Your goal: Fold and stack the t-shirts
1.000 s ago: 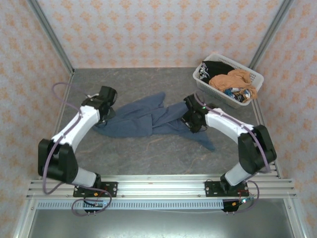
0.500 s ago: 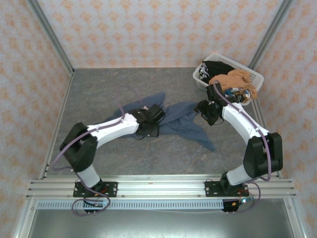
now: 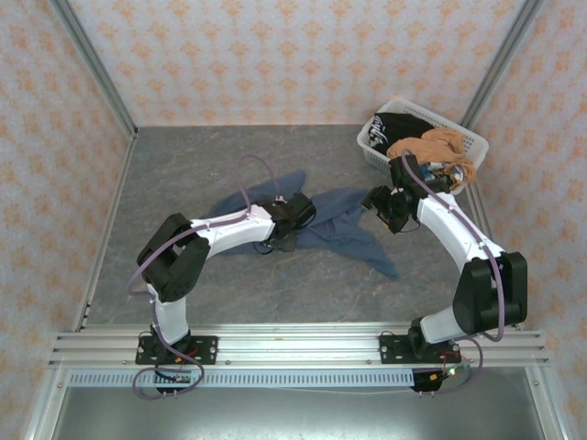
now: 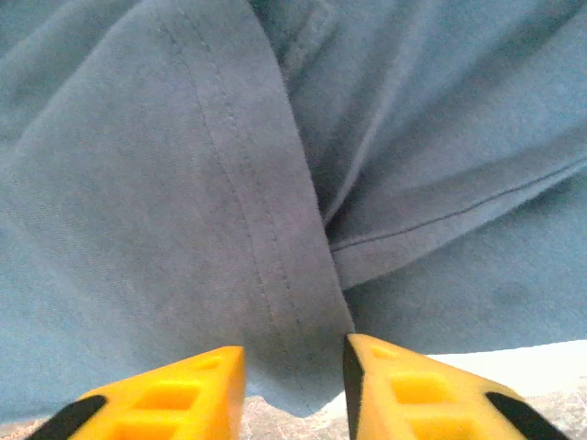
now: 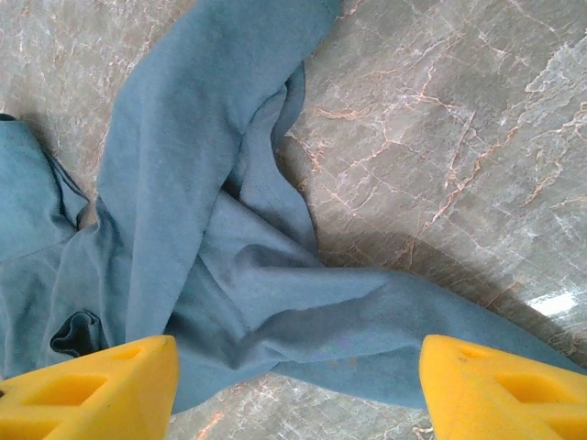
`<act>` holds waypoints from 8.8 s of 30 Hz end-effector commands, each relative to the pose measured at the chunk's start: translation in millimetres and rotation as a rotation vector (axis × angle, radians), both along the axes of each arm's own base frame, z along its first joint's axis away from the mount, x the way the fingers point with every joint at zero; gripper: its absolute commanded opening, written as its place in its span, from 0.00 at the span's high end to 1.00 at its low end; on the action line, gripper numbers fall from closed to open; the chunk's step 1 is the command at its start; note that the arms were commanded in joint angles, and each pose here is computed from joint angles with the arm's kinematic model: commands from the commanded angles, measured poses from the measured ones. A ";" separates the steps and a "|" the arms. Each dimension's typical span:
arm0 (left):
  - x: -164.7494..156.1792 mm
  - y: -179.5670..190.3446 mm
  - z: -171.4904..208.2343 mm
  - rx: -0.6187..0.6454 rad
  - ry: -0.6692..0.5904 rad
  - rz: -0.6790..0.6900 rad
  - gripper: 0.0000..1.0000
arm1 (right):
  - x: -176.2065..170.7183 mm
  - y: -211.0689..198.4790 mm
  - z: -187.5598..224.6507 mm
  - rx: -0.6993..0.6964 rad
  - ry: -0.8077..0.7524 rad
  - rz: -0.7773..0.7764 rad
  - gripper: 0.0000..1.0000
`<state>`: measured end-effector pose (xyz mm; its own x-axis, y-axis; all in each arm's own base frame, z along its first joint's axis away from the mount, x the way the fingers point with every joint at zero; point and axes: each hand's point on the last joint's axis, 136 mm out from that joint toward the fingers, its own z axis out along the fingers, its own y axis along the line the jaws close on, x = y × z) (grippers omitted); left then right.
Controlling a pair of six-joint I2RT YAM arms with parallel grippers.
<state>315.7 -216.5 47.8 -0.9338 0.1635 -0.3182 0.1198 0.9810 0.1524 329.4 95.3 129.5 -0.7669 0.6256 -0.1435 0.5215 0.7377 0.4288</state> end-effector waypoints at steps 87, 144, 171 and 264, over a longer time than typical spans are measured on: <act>-39.8 145.7 104.0 -0.110 -0.242 0.369 1.00 | 116.4 -22.6 -95.6 -0.074 0.063 -0.393 1.00; 47.7 278.3 550.3 -0.593 -1.292 0.612 1.00 | 255.5 44.9 388.0 0.588 -1.036 -0.016 1.00; -133.4 200.9 57.2 -0.429 -0.158 1.065 1.00 | -27.7 -32.4 -15.4 -0.188 -0.016 -0.195 1.00; -113.7 215.8 10.5 -0.245 0.203 1.131 1.00 | -51.0 -1.4 -68.2 -0.293 0.294 -0.020 1.00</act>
